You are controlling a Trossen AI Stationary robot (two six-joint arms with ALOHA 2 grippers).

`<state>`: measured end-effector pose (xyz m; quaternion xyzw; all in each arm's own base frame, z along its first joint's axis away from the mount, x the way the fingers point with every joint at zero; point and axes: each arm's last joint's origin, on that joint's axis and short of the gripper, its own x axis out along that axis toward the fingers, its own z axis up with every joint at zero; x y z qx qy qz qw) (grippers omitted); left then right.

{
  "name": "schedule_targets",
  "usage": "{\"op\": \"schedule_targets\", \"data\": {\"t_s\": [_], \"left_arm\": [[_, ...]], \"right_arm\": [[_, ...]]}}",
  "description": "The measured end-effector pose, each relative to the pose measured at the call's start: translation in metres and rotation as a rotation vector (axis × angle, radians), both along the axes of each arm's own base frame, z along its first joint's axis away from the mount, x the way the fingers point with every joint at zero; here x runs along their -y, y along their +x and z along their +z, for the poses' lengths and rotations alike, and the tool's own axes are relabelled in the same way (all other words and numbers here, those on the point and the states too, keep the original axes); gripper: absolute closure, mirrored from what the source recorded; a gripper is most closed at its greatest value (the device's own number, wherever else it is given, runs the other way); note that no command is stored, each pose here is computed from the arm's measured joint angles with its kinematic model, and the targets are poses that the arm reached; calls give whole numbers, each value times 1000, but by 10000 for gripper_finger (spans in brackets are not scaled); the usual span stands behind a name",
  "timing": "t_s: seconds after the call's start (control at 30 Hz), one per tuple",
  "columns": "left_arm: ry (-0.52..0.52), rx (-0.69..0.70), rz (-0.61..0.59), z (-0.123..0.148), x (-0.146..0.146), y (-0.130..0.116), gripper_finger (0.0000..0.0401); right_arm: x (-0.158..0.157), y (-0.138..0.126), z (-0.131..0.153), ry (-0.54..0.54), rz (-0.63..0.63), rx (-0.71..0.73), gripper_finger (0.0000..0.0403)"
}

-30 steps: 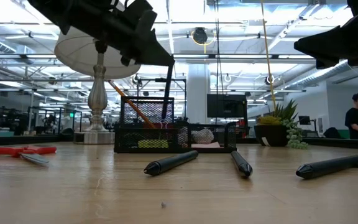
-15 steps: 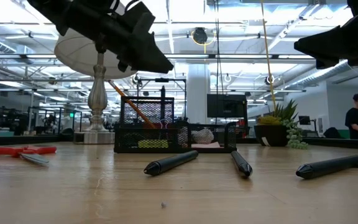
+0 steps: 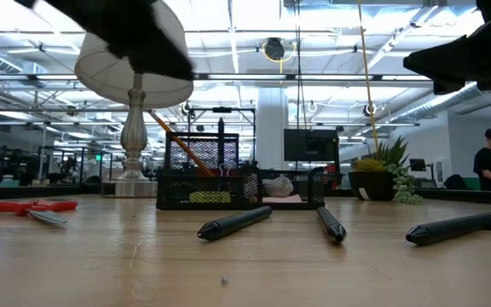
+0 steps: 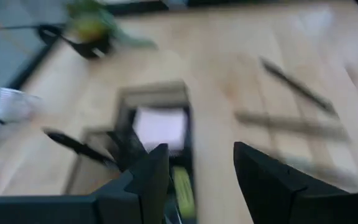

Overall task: Pick and place office supplies into organizer
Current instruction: Put the red scissors into the black desk organizer

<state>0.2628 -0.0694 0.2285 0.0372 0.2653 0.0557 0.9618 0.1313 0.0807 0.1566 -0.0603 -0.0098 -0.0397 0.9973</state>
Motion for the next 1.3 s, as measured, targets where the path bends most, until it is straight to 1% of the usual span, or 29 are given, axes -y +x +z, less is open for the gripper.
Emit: {"op": "schedule_targets", "data": {"t_s": [0.07,0.2,0.33,0.43,0.53,0.7,0.83,0.97,1.13,1.3], "left_arm": [[18,-77,-70,-1,7,-11,215],[21,-172,-139,-2,15,-28,215],[31,-203,-176,-4,23,-34,215],[-5,-224,-205,-5,26,-35,215],[-18,-290,-236,-9,26,-40,215],[-29,-467,-198,-19,23,-53,215],[-112,-604,-131,-25,20,-64,215],[-198,-704,-112,-28,21,-72,215],[-187,-747,-120,-30,23,-77,215],[-169,-744,-134,-30,25,-78,215]], "right_arm": [[0,0,0,0,1,0,360],[0,0,0,0,0,0,360],[0,0,0,0,0,0,360],[0,0,0,0,0,0,360],[0,0,0,0,0,0,360],[0,0,0,0,0,0,360],[0,0,0,0,0,0,360],[0,0,0,-1,0,0,360],[0,0,0,0,0,0,360],[0,0,0,0,1,0,360]]}}
